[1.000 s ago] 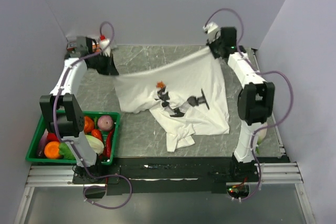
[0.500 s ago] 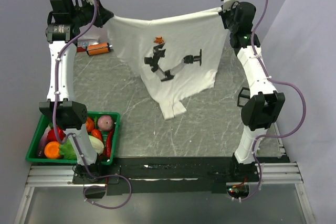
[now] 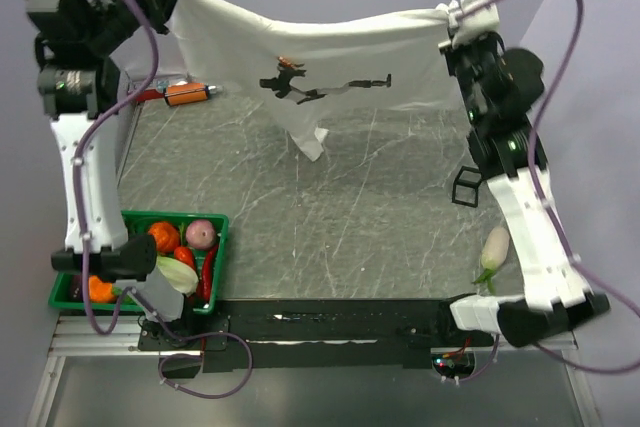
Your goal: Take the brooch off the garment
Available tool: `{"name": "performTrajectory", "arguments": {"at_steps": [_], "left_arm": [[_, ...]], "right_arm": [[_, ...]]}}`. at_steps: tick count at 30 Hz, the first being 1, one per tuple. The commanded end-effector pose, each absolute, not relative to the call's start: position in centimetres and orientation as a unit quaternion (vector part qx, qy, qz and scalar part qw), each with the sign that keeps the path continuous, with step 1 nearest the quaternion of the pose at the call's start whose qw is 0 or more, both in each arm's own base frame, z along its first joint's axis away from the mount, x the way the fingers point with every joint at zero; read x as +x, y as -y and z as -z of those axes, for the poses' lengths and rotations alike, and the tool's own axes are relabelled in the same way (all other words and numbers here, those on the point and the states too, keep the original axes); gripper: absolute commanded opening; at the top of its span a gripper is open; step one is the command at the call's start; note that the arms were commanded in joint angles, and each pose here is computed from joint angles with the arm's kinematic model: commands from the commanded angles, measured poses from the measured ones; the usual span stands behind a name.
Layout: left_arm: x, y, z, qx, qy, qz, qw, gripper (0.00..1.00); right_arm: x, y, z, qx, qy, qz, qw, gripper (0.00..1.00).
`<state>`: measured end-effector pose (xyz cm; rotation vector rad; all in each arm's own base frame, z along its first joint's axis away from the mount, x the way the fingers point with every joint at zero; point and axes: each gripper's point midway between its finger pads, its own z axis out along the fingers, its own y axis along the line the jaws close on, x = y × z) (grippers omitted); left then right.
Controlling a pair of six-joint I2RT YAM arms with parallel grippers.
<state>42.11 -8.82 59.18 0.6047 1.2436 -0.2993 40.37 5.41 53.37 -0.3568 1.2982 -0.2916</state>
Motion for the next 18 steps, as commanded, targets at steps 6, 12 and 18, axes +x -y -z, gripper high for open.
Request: {"name": "performTrajectory", "arguments": {"at_steps": [6,12,18], "left_arm": [[27.1,9.3,-70.9,0.314,-0.408,0.061,0.855,0.01],[21.8,11.1,-71.5,0.318,-0.395,0.140,0.850,0.01],[25.7,11.1,-66.2,0.309,-0.467,0.168,0.811,0.01]], "right_arm": [[27.8,-3.5,-58.4,-0.140,-0.538,0.130,0.821,0.00],[22.8,-2.5,-59.1,-0.155,-0.525,0.119,0.828,0.00],[23.9,-3.5,-53.1,-0.186,-0.571,0.103,0.793,0.00]]}}
